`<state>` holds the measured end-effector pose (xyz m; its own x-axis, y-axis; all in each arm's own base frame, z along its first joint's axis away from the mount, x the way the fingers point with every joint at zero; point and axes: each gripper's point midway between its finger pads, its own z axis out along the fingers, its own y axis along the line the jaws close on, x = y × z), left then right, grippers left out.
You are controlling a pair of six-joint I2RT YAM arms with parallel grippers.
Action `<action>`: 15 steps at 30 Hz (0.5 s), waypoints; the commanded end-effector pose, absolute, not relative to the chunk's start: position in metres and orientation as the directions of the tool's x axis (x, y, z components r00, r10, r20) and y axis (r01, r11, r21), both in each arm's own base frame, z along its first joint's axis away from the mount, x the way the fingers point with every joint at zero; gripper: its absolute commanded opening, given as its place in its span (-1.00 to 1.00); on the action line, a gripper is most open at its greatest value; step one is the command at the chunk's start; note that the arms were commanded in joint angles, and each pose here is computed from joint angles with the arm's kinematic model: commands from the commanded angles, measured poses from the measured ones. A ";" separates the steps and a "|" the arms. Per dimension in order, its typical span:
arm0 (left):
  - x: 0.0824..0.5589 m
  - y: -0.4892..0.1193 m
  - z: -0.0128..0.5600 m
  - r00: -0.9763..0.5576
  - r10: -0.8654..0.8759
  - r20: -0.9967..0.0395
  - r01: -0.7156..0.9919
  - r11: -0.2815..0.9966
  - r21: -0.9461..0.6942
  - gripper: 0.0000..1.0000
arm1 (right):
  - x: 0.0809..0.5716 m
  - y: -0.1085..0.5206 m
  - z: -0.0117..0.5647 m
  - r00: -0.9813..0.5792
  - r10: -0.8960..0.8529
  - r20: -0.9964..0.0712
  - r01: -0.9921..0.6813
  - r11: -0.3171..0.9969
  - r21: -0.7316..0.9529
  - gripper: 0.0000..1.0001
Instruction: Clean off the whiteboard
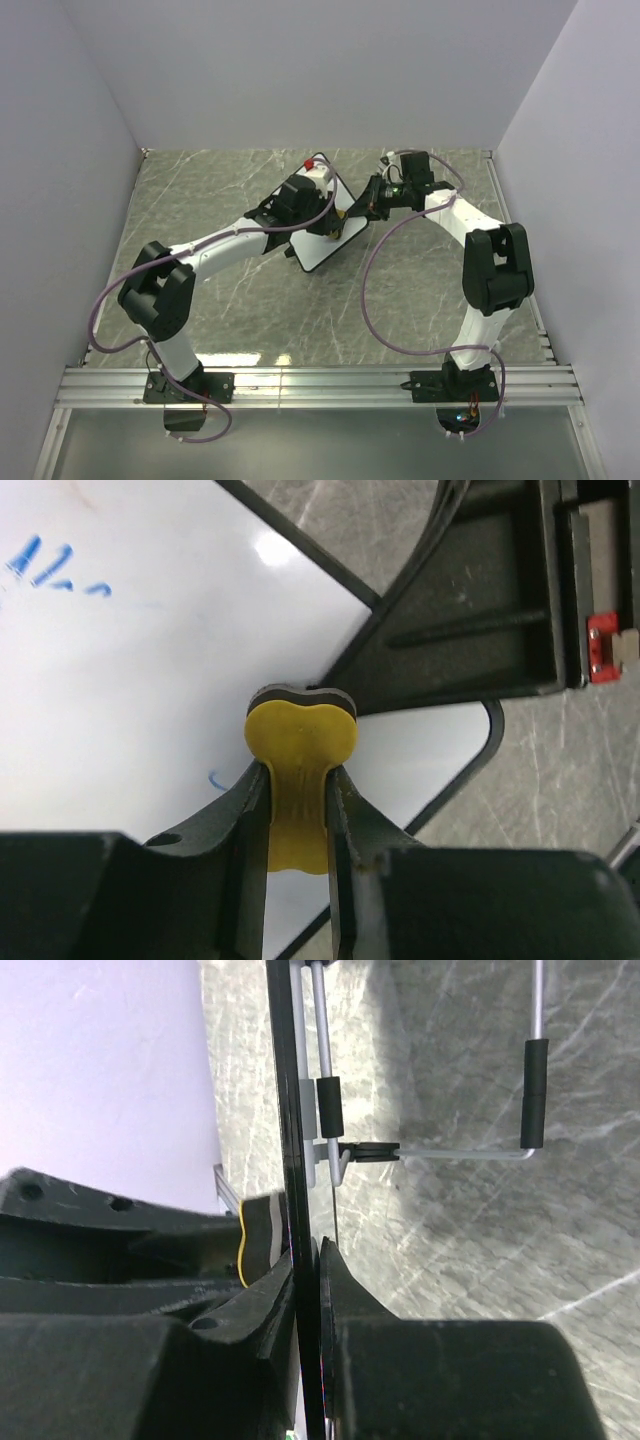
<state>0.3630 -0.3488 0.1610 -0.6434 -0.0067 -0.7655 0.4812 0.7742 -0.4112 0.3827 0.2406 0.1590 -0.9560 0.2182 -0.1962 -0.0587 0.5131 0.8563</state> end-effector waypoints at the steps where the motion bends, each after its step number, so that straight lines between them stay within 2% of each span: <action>1: 0.343 -0.340 0.139 -0.738 0.001 -0.674 0.446 0.750 -0.488 -0.99 | 0.394 0.262 0.209 -0.947 0.226 -0.229 -0.123 0.404 0.906 -1.00; 6: 0.357 -0.308 0.109 -0.781 -0.056 -0.621 0.348 0.787 -0.509 -0.99 | 0.393 0.260 0.210 -0.944 0.230 -0.237 -0.127 0.411 0.903 -1.00; 15: 0.362 -0.318 0.117 -0.780 -0.048 -0.624 0.372 0.766 -0.525 -0.99 | 0.388 0.259 0.203 -0.945 0.231 -0.232 -0.119 0.417 0.901 -1.00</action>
<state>0.3737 -0.3062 0.1291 -0.7426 -0.0948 -0.6631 0.3565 0.7821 -0.5110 0.3919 0.2450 0.1582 -0.9446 0.2354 -0.2289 -0.0770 0.5188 0.8514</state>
